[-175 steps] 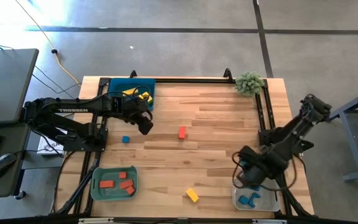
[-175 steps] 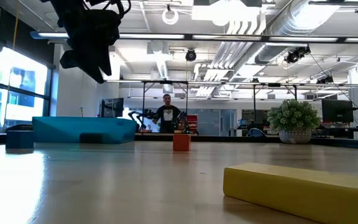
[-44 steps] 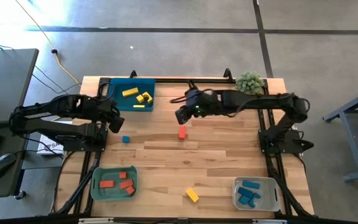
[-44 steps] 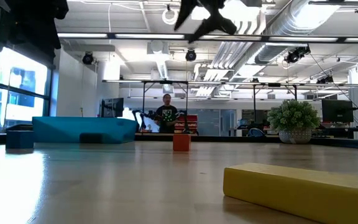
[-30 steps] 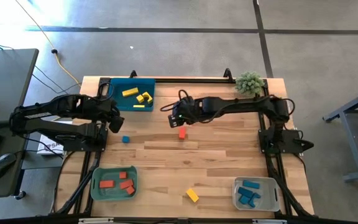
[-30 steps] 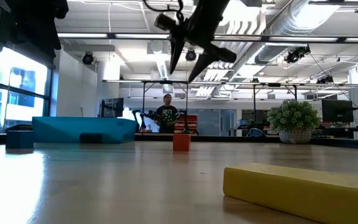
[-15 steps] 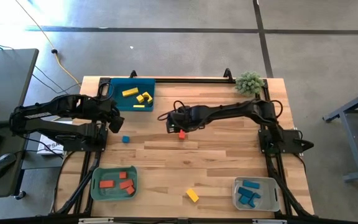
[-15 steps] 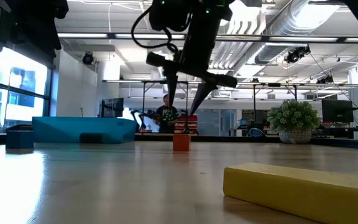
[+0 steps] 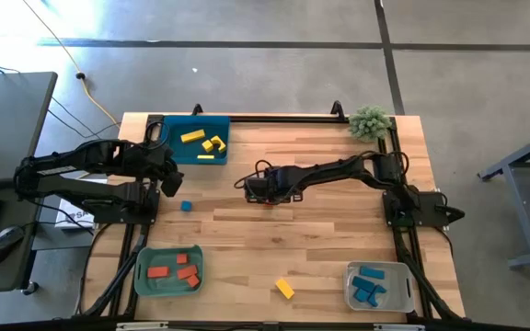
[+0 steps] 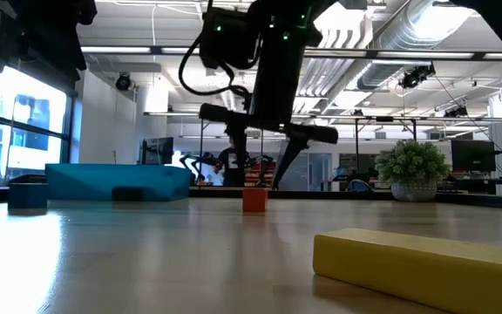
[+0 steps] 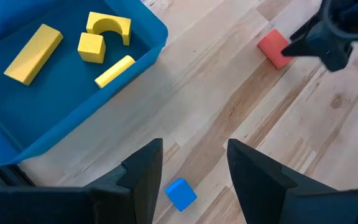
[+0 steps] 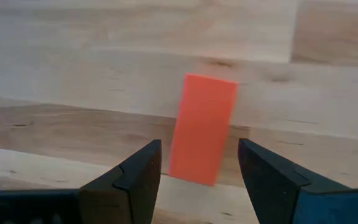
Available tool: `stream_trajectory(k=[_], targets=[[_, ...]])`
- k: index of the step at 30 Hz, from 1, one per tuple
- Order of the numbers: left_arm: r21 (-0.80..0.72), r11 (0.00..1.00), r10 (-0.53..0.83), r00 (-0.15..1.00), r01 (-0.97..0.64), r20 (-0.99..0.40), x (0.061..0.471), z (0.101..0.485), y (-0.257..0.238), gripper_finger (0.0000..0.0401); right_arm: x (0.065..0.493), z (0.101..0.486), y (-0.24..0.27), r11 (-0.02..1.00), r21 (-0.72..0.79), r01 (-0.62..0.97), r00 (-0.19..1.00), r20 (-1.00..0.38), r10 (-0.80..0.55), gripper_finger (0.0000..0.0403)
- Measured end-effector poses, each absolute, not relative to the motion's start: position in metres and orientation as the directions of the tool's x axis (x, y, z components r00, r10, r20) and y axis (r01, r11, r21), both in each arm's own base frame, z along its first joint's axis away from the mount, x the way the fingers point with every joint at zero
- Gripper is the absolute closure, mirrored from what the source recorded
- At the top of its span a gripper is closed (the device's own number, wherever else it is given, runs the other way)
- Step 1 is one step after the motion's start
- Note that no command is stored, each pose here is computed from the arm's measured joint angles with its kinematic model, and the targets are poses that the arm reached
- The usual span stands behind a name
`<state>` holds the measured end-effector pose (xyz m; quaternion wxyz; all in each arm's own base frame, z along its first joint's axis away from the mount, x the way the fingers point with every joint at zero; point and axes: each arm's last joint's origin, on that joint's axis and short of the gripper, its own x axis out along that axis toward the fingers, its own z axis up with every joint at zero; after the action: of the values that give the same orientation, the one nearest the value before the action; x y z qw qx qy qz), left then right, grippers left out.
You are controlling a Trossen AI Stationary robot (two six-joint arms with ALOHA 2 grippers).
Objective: Sort & place blocks by color
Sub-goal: Put the orange block into the green bin
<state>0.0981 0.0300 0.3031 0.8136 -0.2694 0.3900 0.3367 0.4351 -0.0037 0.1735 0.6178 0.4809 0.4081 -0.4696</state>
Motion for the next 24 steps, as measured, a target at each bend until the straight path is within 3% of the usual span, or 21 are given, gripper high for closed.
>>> stream_trajectory(k=[9, 13, 18, 24], targets=[[-0.167, 0.639, 0.337, 0.469, -0.751, -0.816, 0.098, 0.303, 0.030, 0.0231, 0.440, 0.148, -0.004, 0.088, 0.169, 0.982, 0.181, -0.970, -0.164, 0.0204], [-0.167, 0.639, 0.337, 0.469, -0.751, -0.816, 0.098, 0.303, 0.030, 0.0231, 0.440, 0.144, -0.003, 0.119, 0.154, 0.981, 0.170, -0.975, -0.142, 0.0228], [-0.168, 0.638, 0.337, 0.469, -0.751, -0.816, 0.098, 0.303, 0.030, 0.0231, 0.440, 0.145, -0.003, 0.212, 0.142, 0.967, 0.173, -0.975, -0.136, 0.0302], [-0.194, 0.605, 0.337, 0.469, -0.773, -0.816, 0.099, 0.303, 0.030, 0.0231, 0.441, 0.146, -0.002, 0.368, 0.123, 0.922, 0.176, -0.978, -0.115, 0.0303]])
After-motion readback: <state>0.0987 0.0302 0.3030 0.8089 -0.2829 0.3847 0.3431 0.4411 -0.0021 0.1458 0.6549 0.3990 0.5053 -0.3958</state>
